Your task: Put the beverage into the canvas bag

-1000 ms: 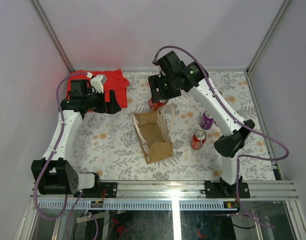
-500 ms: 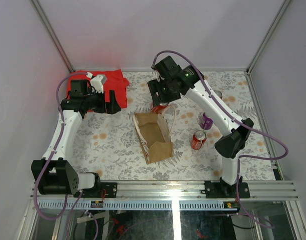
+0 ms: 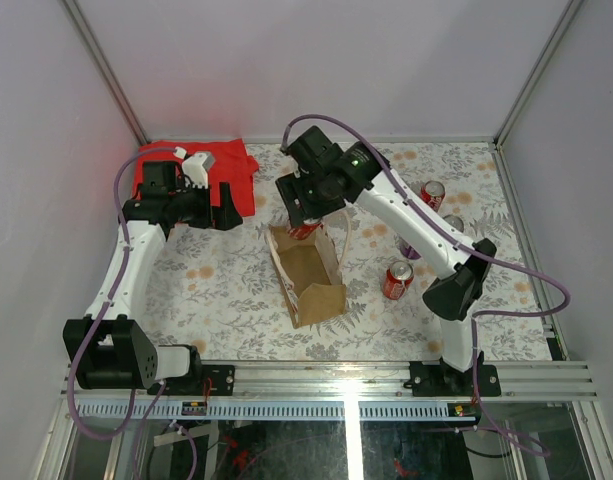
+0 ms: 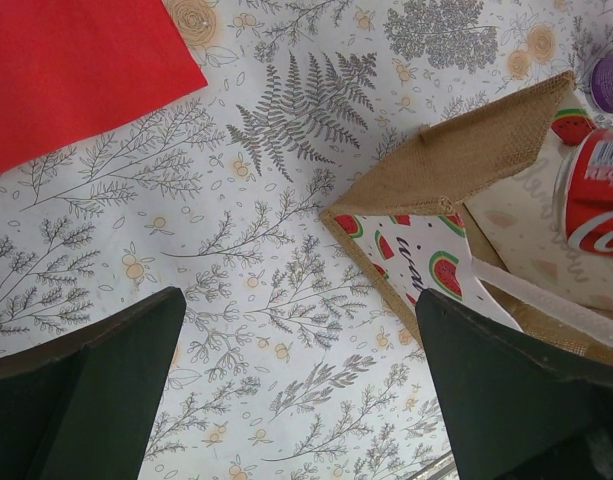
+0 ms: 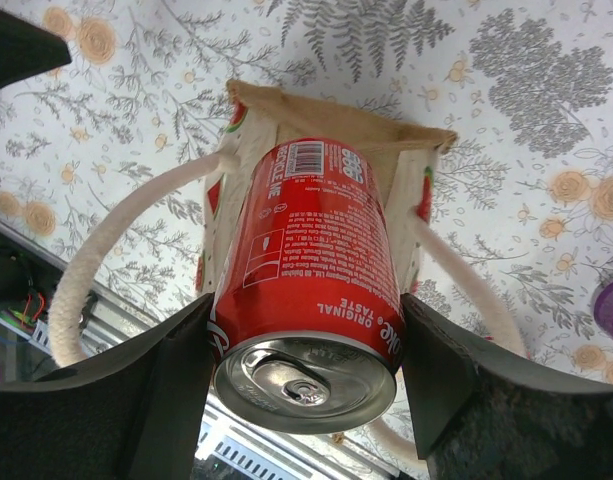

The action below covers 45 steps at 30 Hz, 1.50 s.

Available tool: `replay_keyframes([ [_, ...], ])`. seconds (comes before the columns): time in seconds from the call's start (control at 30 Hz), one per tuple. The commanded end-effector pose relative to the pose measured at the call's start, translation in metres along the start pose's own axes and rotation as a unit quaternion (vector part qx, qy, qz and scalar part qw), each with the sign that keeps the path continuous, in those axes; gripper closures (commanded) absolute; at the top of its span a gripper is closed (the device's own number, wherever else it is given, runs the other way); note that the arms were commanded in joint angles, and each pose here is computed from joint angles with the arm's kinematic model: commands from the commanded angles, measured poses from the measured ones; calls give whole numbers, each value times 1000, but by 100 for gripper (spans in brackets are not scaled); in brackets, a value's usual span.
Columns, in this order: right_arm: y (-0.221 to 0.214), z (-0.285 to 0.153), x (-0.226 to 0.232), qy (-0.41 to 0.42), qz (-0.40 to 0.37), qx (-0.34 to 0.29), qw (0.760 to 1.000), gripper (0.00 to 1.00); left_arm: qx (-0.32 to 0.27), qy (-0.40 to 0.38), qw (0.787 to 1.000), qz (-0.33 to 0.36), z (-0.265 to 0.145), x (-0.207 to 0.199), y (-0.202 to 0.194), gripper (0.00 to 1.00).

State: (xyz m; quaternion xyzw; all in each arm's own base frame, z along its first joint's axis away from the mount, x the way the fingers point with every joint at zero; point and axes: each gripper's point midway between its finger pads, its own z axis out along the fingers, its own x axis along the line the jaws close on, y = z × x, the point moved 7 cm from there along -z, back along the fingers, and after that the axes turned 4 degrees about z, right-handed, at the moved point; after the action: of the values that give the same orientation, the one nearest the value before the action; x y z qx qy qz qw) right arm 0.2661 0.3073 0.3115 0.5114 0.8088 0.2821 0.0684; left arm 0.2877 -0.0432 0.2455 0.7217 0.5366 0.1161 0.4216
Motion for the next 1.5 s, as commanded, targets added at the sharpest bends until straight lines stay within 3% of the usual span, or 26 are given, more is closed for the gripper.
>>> replay_keyframes([
  [0.0,0,-5,16,17,-5,-22,1000,99,-2,3,1000,7,-6,0,-3,0],
  [0.37,-22,34,17,4,-12,25,1000,99,1,6,1000,18,-10,-1,-8,0],
  [1.47,-27,116,23,-14,-14,57,998,98,5,-7,1000,12,-6,-3,-15,0],
])
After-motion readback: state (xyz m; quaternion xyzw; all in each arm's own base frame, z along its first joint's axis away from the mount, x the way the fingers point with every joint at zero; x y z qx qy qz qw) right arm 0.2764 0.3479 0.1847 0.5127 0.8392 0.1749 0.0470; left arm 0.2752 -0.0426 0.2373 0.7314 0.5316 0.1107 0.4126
